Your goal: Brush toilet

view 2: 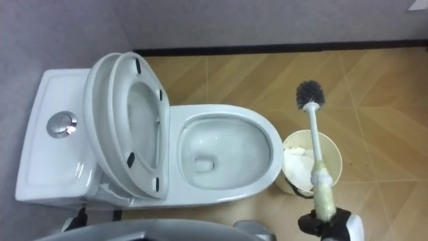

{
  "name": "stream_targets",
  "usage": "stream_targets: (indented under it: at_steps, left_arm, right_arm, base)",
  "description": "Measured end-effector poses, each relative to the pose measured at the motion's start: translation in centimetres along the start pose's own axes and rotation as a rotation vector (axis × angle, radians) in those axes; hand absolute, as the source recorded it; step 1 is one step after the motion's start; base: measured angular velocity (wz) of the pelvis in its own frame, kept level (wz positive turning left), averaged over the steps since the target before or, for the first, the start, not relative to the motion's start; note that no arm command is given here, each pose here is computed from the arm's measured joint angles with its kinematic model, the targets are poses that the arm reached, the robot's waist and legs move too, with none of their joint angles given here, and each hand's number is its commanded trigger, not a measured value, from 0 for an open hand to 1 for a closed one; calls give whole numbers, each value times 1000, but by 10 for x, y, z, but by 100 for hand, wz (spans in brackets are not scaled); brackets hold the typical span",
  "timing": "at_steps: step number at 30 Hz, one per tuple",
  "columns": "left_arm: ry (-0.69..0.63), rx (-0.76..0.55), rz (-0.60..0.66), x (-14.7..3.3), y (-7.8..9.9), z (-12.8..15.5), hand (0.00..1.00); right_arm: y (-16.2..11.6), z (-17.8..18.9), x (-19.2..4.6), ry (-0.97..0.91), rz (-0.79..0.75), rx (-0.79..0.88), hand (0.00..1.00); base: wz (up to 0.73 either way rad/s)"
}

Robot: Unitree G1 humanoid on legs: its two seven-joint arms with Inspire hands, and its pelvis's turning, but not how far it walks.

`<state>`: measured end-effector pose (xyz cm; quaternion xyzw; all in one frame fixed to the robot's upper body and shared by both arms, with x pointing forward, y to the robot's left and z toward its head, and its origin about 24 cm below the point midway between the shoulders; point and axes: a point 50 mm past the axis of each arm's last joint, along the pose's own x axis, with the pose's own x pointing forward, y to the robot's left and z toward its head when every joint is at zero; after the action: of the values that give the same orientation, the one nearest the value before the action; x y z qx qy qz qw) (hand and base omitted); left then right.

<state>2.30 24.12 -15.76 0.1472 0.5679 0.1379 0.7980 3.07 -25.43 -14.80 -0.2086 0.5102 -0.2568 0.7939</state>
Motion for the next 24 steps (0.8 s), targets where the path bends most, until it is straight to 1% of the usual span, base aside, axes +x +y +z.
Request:
stream_targets:
  at_steps: [4,5,6,10,14,18,24]
  left_arm:
    - [38,16,-5,0,2,-7,0]
    - [45,36,-17,0,3,-8,0]
    - [47,51,-20,0,3,-8,0]
    - [75,122,-42,0,3,-13,0]
    - [128,183,-59,-2,3,-21,0]
    - [147,210,-69,-2,1,-22,0]
    - [169,245,-87,-3,-4,-24,0]
  right_arm:
    - [6,-5,3,54,78,-53,100]
    - [8,-6,3,78,108,-69,55]
    - [9,-7,3,88,122,-77,0]
    - [14,-15,2,143,224,-122,0]
    - [15,-14,3,172,269,-131,0]
    - [16,-14,4,179,313,-143,0]
    - [19,-25,-1,241,397,-211,0]
  base:
    - [3]
    - [9]
    - [15]
    - [18]
    - [11]
    - [6]
    - [18]
